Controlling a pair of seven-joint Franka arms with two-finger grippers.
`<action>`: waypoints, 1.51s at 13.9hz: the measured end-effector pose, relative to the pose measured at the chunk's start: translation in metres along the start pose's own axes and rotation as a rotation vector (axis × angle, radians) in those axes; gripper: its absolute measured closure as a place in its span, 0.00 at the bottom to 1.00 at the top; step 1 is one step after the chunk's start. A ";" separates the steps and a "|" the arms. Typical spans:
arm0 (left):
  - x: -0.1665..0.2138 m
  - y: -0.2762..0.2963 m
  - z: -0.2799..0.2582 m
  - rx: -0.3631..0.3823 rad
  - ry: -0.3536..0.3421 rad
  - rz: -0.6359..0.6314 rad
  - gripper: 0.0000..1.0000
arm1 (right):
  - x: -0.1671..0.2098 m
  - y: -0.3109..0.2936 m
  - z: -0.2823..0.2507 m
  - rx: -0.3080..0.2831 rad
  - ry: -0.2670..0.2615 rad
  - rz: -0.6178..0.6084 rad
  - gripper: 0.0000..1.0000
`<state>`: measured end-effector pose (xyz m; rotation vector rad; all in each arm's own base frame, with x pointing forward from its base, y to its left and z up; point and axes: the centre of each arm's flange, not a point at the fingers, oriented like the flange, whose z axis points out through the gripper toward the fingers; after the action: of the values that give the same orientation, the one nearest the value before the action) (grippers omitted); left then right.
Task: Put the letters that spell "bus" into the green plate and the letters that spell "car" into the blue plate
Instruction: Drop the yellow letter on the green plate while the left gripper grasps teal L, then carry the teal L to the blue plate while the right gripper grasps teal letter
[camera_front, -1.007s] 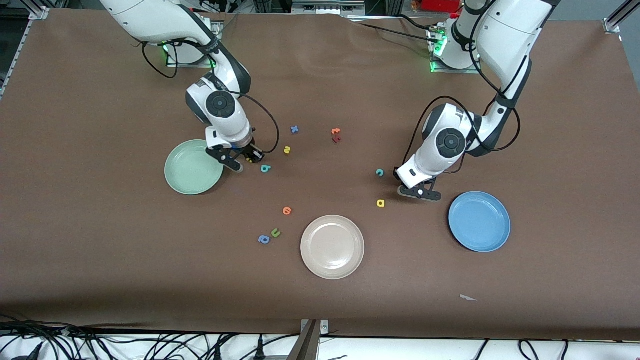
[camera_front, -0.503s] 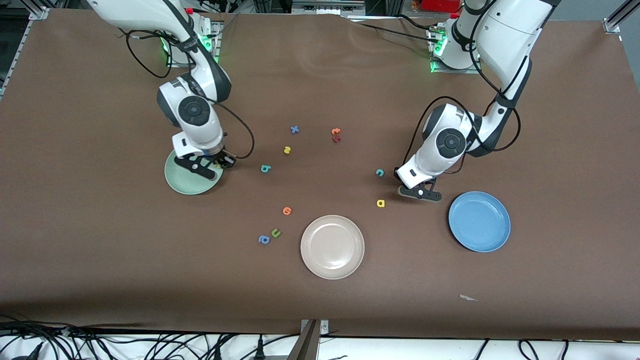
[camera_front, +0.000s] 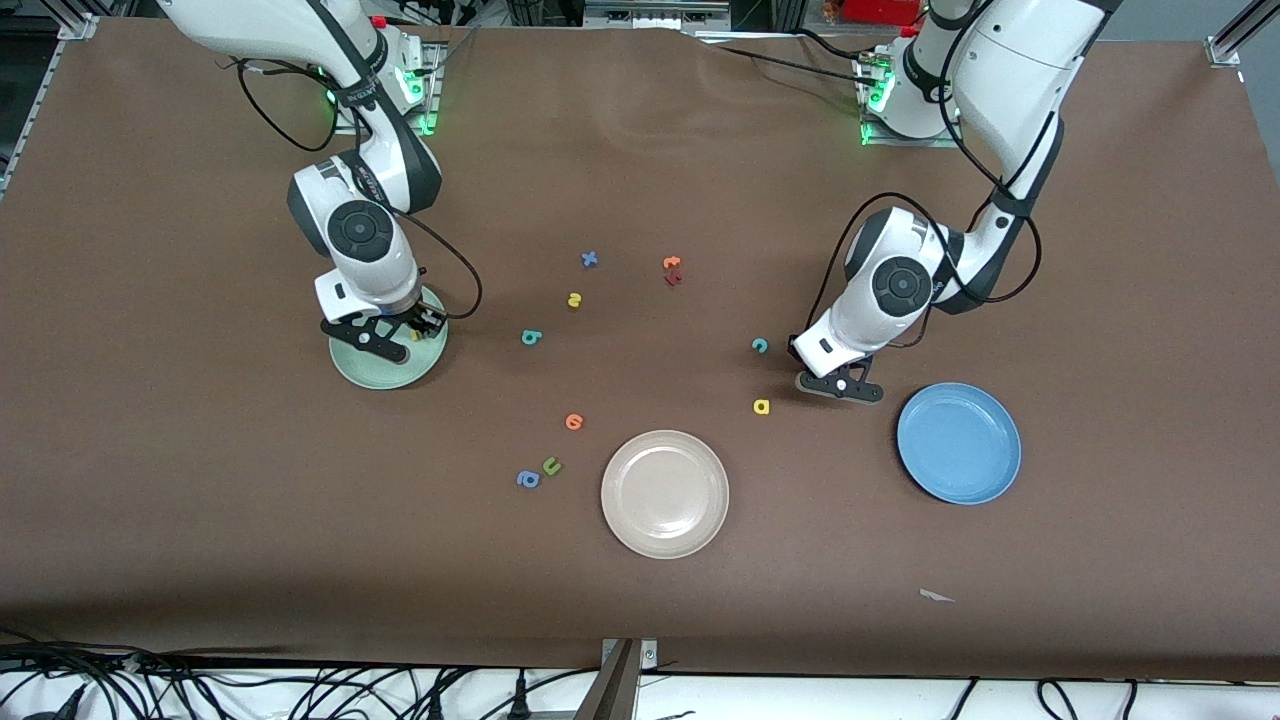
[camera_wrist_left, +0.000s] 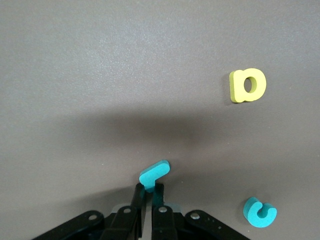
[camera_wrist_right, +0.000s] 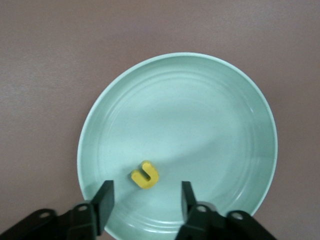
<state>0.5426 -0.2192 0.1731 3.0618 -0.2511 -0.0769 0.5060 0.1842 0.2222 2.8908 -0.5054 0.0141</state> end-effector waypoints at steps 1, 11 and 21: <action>0.000 0.000 0.000 0.000 0.000 0.000 0.91 | -0.002 -0.005 -0.002 0.005 0.003 0.013 0.22; 0.027 -0.015 -0.029 0.000 0.018 -0.026 0.91 | -0.073 -0.161 -0.018 0.138 -0.013 0.343 0.14; 0.076 -0.222 -0.105 0.102 -0.060 0.075 0.88 | -0.064 -0.162 0.010 0.156 -0.038 0.421 0.31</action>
<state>0.6587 -0.0061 0.2587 3.1508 -0.3846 -0.1568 0.4996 0.3522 0.1766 2.8756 -1.1571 0.0659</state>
